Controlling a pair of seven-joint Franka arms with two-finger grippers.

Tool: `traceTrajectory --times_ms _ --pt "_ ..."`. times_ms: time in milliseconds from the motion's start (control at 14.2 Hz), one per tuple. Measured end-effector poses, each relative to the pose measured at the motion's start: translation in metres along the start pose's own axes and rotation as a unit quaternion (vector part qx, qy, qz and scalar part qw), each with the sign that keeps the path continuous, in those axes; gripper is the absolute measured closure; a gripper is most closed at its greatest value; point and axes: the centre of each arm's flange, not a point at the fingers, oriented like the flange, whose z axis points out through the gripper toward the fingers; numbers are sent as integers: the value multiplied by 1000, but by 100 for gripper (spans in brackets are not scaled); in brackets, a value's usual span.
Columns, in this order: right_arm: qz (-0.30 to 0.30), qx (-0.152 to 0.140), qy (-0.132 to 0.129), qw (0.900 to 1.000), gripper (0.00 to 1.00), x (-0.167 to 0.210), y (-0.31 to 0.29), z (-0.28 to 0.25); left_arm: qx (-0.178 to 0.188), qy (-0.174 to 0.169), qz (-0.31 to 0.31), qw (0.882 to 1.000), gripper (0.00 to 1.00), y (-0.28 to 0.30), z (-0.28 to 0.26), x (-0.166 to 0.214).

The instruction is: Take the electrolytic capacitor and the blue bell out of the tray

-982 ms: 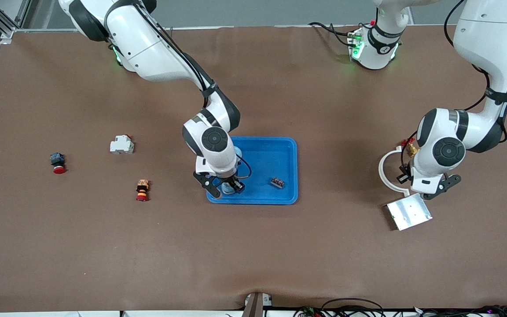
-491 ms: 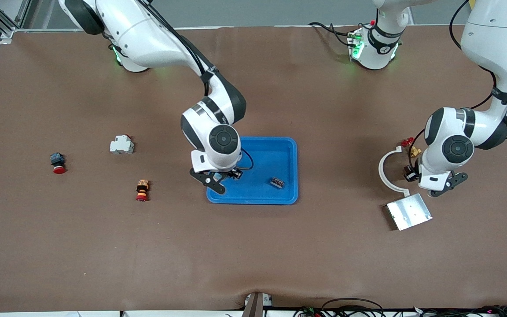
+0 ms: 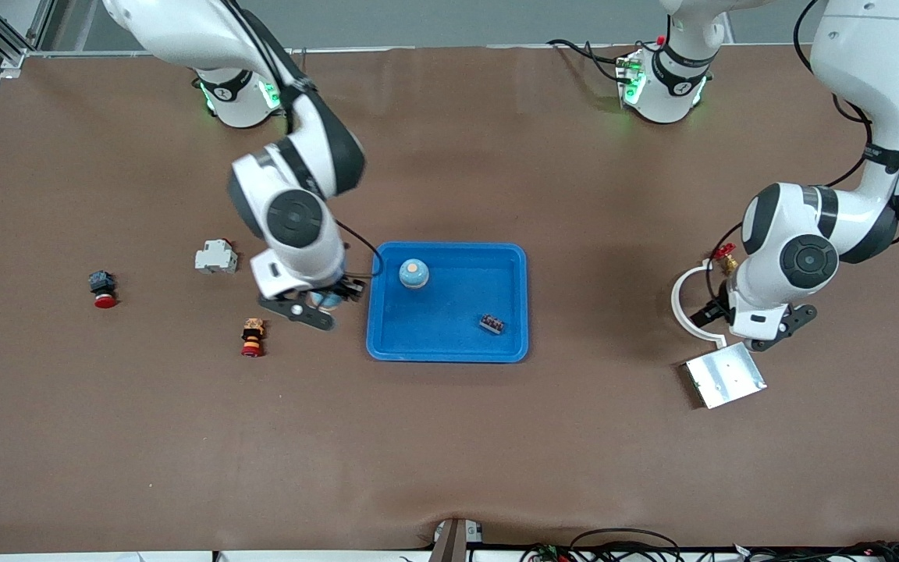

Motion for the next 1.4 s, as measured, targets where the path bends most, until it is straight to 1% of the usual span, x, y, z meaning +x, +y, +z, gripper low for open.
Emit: traceTrajectory --times_ms 211,351,421,561,702,842,982,1123,1193,1263,1333,1404 --pt "-26 9 -10 1000 34 -22 59 -10 -46 -27 -61 997 0 62 -44 -39" --pt "-48 16 -7 999 34 -31 92 -10 -62 -34 -90 993 0 102 -60 -73" --pt "-59 19 -5 998 34 -29 107 -6 -66 -36 -102 992 0 118 -63 -85" --pt "-79 30 0 996 34 -14 140 9 -72 -42 -127 988 0 146 -65 -101" --pt "-96 46 -1 994 34 7 173 26 -83 -51 -155 983 0 175 -65 -113" --pt "-115 53 2 992 34 26 201 38 -98 -61 -179 977 0 207 -60 -128" --pt "-138 57 10 989 34 45 223 52 -114 -71 -187 973 1 240 -49 -153" --pt "-155 60 13 986 34 69 246 72 -134 -78 -194 969 15 269 -41 -179" --pt "-159 61 16 985 34 81 257 84 -144 -81 -202 965 16 278 -38 -188" --pt "-162 62 20 985 34 92 265 96 -156 -84 -210 961 19 286 -35 -196" --pt "-164 63 21 984 34 100 270 108 -164 -88 -219 958 21 292 -30 -203" --pt "-166 63 19 984 34 109 273 119 -165 -91 -222 957 21 297 -24 -210"
